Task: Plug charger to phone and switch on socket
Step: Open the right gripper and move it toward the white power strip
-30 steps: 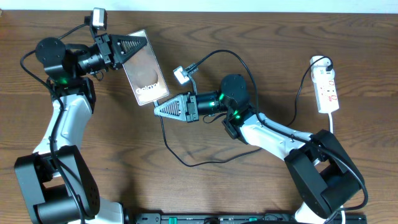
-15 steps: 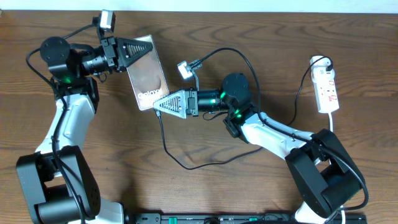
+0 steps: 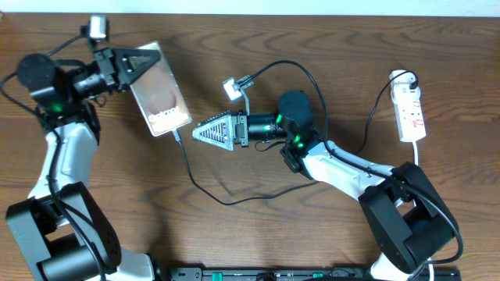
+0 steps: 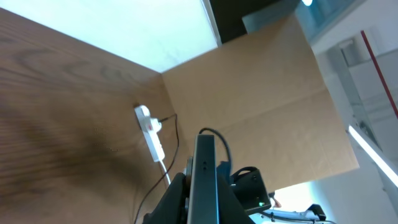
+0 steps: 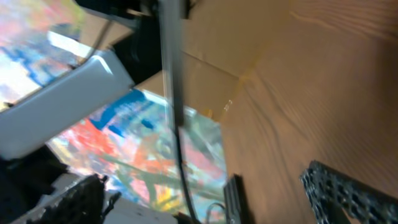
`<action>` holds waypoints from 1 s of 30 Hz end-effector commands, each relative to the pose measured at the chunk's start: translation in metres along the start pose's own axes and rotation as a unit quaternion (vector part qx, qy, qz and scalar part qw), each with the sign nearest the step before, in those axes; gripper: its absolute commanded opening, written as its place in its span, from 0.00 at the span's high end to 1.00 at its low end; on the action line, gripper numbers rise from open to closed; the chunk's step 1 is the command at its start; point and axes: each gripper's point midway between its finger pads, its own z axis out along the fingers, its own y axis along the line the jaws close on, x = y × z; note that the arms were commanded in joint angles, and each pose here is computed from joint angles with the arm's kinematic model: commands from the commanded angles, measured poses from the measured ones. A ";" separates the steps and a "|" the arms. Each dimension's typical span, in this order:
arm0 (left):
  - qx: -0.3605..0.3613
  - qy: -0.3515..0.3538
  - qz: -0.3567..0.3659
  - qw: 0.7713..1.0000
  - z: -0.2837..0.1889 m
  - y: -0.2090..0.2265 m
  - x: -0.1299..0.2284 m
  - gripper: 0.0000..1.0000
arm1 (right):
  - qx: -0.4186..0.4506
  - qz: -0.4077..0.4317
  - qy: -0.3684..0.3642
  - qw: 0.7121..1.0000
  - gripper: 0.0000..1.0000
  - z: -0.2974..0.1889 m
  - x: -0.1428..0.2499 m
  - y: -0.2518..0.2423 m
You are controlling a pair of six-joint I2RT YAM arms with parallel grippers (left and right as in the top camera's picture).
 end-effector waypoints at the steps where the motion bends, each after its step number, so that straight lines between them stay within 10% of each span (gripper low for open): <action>1: -0.005 -0.006 0.017 1.000 -0.012 -0.008 -0.004 0.92 | 0.048 -0.007 -0.012 0.999 0.01 -0.007 -0.006 -0.026; 10: -0.006 -0.008 0.016 1.000 -0.014 -0.007 -0.004 0.93 | 0.245 0.080 -0.024 0.966 0.01 -0.072 0.007 -0.116; 18: 0.000 0.008 0.027 1.000 -0.002 0.010 0.017 0.93 | 0.513 0.071 -0.082 0.852 0.01 -0.183 0.006 -0.109; 30: -0.128 -0.077 -0.108 0.983 0.015 0.130 0.074 0.93 | 0.537 0.023 -0.139 0.832 0.01 -0.212 -0.002 -0.041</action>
